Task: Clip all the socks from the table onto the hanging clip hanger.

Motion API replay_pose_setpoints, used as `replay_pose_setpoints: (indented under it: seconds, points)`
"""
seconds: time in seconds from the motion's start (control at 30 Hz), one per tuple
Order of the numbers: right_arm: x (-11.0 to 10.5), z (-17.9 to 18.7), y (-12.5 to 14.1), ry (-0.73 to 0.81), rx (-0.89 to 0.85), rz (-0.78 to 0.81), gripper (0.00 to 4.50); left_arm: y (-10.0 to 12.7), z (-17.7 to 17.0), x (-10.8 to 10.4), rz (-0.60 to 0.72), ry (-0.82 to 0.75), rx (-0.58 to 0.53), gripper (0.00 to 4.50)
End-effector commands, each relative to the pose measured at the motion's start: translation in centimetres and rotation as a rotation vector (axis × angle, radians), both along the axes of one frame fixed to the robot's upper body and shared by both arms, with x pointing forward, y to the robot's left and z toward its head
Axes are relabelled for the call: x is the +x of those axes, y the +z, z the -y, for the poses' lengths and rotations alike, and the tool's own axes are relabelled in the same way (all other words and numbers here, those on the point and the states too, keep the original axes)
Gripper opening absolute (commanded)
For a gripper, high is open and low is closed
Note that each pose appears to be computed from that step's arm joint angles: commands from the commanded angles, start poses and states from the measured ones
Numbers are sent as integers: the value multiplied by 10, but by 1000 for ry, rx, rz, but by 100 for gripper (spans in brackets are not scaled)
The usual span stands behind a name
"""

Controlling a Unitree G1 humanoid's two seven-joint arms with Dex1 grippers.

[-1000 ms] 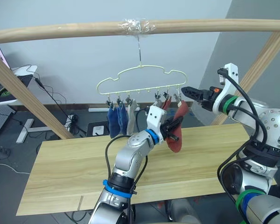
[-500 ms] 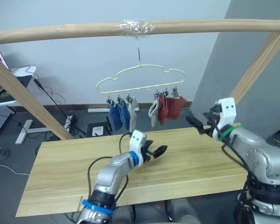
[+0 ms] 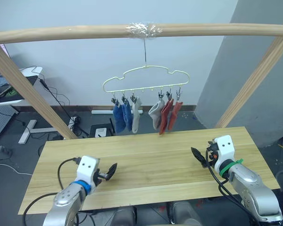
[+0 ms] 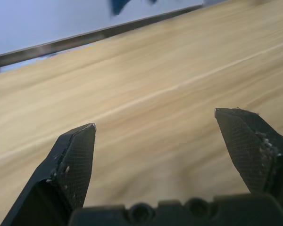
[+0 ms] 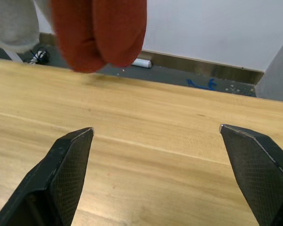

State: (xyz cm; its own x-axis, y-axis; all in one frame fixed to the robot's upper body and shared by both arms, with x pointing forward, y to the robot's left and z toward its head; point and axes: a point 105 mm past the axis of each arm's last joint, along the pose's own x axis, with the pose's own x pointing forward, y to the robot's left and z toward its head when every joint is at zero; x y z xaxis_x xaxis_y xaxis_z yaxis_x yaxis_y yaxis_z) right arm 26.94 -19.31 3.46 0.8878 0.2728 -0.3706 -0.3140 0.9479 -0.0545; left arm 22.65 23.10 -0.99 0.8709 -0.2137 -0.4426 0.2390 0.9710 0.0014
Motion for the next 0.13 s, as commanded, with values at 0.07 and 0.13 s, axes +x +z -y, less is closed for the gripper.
replay_pose_setpoints:
  seconds: [0.07, 0.13]
  points:
    - [-5, 19, -12, -102, -11, 3, 450, 7, -21, 2, 63, 82, 29, 448]
    - [-5, 23, -15, -126, -13, 4, 450, 3, -19, 3, 48, 55, 34, 448]
